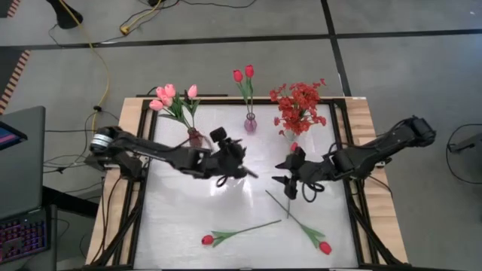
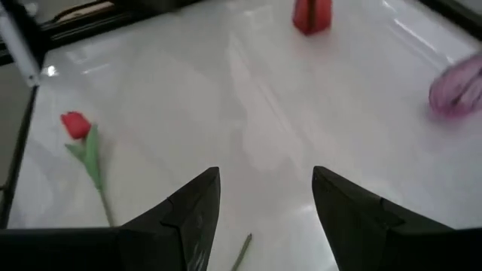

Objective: Sort flowers into vase by color
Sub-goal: Put the red tulip into the purple vase

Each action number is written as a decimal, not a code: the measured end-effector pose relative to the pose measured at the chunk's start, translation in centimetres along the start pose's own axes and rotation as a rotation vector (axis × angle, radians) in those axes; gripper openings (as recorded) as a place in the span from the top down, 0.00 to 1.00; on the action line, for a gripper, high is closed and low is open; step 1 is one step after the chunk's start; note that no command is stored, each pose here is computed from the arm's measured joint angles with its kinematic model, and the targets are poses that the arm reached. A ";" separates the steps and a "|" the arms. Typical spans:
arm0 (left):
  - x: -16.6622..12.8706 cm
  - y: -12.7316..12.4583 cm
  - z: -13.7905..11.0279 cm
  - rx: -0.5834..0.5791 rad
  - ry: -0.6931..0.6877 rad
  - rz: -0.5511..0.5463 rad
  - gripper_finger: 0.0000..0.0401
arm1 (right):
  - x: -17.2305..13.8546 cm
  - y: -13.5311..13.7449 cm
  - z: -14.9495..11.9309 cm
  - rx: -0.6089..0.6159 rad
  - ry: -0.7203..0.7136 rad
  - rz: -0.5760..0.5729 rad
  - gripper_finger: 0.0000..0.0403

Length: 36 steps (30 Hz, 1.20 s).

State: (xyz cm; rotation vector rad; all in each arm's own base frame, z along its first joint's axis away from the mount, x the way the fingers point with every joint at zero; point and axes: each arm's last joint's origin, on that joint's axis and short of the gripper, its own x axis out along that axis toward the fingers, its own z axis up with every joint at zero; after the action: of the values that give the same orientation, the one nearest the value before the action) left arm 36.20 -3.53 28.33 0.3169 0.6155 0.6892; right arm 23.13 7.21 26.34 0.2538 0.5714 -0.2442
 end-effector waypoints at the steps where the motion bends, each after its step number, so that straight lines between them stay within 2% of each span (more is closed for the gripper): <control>1: -0.5 0.0 -0.4 -0.011 -0.028 -0.040 0.66 | 0.3 -0.1 0.0 0.026 0.005 -0.009 0.41; 4: -1.9 0.3 -2.4 -0.064 -0.152 -0.200 0.66 | 1.4 -0.2 -0.5 0.111 0.065 -0.016 0.41; 7: -2.8 0.5 -4.9 -0.145 -0.303 -0.384 0.66 | 2.7 -0.2 -1.3 0.246 0.155 -0.031 0.41; 9: -3.3 0.5 -6.6 -0.196 -0.406 -0.491 0.66 | 3.4 -0.3 -1.8 0.325 0.235 -0.091 0.41; 11: -3.6 0.3 -8.1 -0.229 -0.497 -0.550 0.66 | 3.8 -0.4 -2.4 0.389 0.337 -0.177 0.41; 16: -3.3 -0.1 -11.5 -0.250 -0.567 -0.544 0.66 | 4.8 -0.4 -3.7 0.558 0.534 -0.429 0.41; 19: -3.0 -0.4 -12.4 -0.234 -0.559 -0.544 0.66 | 5.9 -0.4 -4.9 0.635 0.603 -0.514 0.41; 27: -3.1 -0.9 -12.6 -0.204 -0.548 -0.620 0.66 | 8.5 -1.1 -6.5 0.673 0.672 -0.609 0.41; 36: -3.1 -1.2 -13.0 -0.226 -0.503 -0.730 0.66 | 9.2 -2.0 -6.4 0.658 0.683 -0.629 0.44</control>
State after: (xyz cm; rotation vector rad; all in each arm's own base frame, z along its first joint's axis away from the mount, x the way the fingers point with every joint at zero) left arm 26.86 -5.60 18.96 0.0333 0.1365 -0.0379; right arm 26.81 5.80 15.72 0.8114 1.2397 -0.9832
